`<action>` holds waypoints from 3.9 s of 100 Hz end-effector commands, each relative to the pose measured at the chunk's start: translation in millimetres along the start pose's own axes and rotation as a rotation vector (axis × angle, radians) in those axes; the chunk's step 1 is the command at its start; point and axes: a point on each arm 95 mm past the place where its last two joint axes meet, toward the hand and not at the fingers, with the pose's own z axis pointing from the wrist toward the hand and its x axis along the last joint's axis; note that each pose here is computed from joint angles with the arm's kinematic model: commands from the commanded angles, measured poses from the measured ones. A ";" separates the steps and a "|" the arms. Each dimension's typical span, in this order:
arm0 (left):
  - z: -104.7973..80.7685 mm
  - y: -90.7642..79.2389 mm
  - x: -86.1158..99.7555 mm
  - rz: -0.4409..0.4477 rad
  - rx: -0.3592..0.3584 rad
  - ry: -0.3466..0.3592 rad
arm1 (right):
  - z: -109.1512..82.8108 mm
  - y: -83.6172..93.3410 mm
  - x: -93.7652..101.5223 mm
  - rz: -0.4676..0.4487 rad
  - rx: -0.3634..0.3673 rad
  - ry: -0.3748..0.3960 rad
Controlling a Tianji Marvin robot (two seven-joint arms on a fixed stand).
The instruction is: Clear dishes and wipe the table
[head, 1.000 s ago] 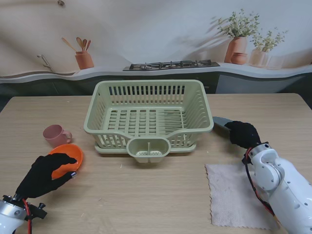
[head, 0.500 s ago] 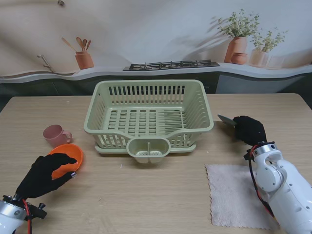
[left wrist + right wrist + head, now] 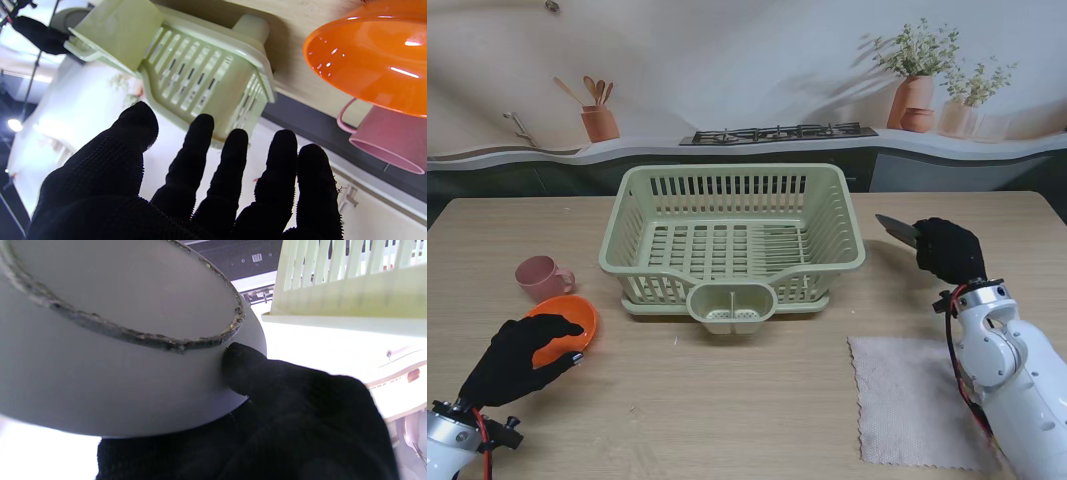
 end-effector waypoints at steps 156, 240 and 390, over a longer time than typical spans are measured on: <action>-1.7 1.6 -0.6 0.003 -0.002 -0.001 | 72.4 98.7 189.1 0.307 0.152 0.506; -2.6 1.8 -1.8 0.008 0.002 -0.007 | 65.9 60.2 206.8 0.408 0.450 0.445; 0.3 3.4 -5.0 0.006 -0.004 -0.017 | 78.7 16.6 195.1 0.418 0.718 0.276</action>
